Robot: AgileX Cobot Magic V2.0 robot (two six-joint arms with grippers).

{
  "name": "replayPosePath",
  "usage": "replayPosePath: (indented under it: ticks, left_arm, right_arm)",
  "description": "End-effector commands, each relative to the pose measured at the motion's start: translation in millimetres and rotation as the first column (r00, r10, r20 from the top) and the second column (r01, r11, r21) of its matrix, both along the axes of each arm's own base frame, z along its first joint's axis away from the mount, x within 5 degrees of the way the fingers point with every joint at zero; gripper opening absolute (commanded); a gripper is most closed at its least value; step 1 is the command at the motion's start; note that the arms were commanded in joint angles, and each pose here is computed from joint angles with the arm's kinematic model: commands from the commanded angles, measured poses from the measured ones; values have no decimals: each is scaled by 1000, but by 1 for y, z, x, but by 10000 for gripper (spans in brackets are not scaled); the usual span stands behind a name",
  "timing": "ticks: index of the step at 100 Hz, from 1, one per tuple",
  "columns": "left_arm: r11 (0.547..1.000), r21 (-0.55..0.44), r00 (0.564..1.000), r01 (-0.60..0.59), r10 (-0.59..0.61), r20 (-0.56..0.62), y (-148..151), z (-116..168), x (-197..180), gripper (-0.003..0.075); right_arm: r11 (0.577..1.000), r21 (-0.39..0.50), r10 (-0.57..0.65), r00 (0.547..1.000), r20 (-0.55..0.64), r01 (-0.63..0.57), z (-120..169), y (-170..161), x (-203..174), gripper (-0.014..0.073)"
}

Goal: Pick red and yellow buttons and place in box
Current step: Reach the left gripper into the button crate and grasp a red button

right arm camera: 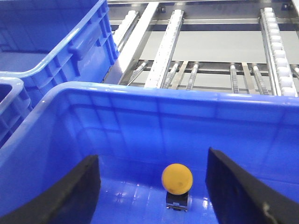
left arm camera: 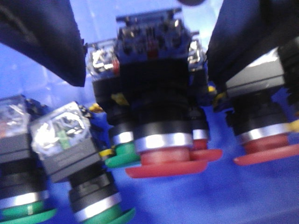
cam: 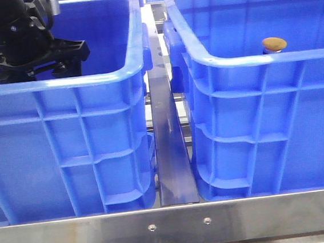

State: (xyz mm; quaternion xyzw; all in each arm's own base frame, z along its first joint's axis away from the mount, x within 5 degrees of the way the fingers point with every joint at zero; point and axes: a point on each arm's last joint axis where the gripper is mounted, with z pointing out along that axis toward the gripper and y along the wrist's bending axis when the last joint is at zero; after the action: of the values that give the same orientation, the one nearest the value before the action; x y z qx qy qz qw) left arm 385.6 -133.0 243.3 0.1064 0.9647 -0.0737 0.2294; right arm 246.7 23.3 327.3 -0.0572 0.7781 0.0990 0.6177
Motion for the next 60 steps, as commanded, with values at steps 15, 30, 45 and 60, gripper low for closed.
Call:
replayPosePath:
  ticks: [15,30,45,60]
  left_arm:
    - [998,-55,993,-15,21,115,0,29,3,483]
    - [999,-48,994,-13,18,105,0,27,3,325]
    - [999,-45,994,-12,17,106,0,27,3,150]
    - [999,-45,994,-10,15,111,0,30,2,74]
  right_arm:
    - [999,32,17,998,59,-19,16,2,-4,509]
    - [999,32,17,998,59,-19,16,2,-4,509]
    - [999,32,17,998,59,-19,16,2,-4,509]
    - [999,32,17,998,59,-19,16,2,-4,509]
